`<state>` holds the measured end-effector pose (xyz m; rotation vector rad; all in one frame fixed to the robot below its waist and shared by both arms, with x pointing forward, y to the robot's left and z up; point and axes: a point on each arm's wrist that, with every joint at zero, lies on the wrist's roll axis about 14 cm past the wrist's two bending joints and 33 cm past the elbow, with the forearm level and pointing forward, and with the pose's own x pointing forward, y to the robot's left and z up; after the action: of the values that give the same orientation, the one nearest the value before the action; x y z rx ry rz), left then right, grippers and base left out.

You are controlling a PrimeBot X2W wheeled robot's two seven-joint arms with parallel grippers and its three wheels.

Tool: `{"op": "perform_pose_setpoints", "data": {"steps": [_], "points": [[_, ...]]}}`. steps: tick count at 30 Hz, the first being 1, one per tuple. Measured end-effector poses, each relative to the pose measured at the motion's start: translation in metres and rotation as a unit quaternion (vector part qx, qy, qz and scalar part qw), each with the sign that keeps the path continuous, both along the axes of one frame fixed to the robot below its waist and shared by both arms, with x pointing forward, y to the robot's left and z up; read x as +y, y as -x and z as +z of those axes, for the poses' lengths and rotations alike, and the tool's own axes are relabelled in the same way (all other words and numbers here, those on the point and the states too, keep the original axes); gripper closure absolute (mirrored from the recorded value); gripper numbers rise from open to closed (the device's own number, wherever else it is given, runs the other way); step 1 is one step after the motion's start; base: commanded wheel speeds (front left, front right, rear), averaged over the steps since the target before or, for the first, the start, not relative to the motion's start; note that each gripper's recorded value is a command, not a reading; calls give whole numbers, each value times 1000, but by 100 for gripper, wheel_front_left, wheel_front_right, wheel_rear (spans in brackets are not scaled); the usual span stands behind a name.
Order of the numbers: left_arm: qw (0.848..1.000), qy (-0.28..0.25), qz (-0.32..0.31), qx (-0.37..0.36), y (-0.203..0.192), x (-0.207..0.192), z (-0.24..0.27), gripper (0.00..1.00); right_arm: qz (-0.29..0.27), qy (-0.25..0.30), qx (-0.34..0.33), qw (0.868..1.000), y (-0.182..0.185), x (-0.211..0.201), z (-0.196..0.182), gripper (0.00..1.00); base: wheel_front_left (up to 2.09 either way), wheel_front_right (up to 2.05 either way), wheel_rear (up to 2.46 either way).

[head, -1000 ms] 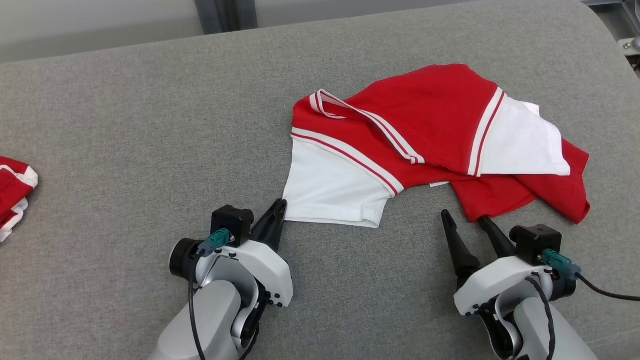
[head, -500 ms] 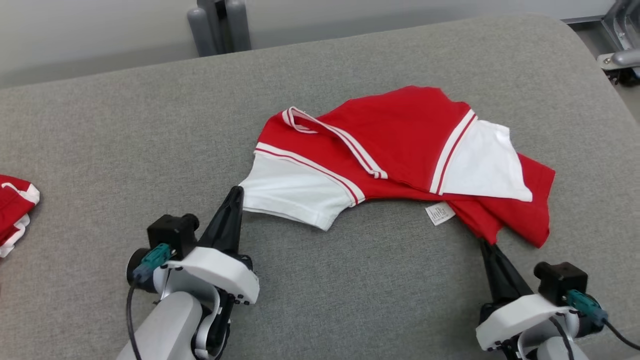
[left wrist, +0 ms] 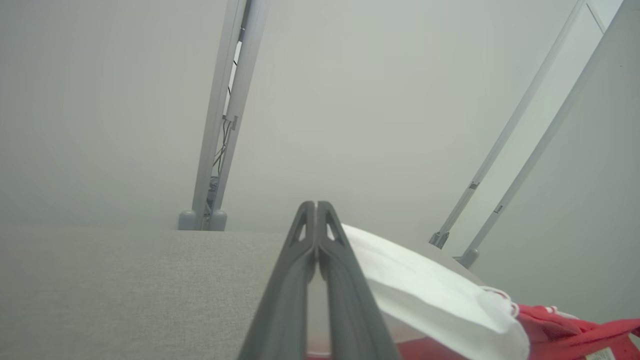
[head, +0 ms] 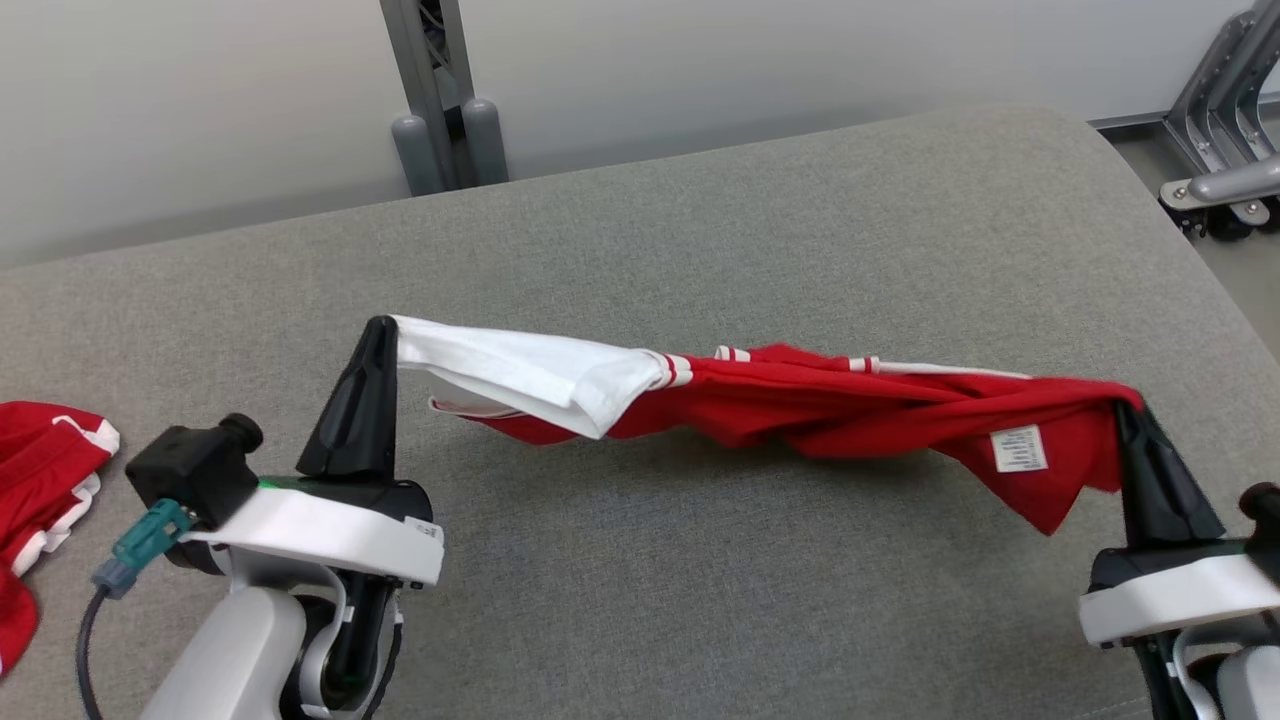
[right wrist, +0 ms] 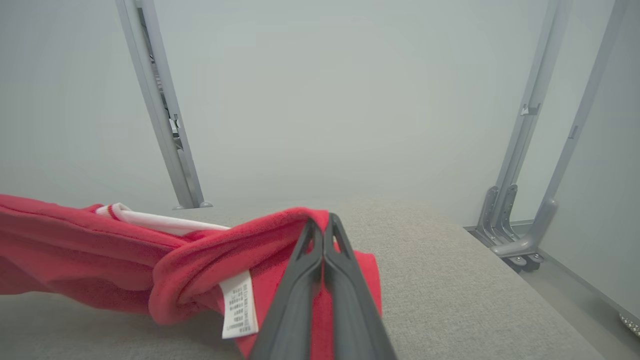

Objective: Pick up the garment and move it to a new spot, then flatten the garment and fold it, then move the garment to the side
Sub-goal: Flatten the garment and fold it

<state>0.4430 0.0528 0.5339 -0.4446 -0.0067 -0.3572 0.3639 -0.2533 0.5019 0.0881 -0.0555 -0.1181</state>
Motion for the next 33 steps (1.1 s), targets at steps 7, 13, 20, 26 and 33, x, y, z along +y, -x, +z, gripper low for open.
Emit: {"op": "perform_pose_setpoints", "data": {"steps": [7,13,20,26,33], "points": [[999,30,-5,-43,6,15,56,100,-20,34,-40,998,2,-26,40,100,0,0,0],[996,44,-16,-73,7,29,102,100,-15,87,-87,992,-1,-37,92,100,0,0,0],[995,44,-1,-86,3,43,120,100,-23,98,-94,990,4,-47,107,100,0,0,0],[999,27,-11,-39,-6,36,96,100,-10,94,-34,995,0,-42,76,100,0,0,0],[999,20,17,19,0,52,51,100,18,19,128,991,27,-27,-19,100,0,0,0]]}}
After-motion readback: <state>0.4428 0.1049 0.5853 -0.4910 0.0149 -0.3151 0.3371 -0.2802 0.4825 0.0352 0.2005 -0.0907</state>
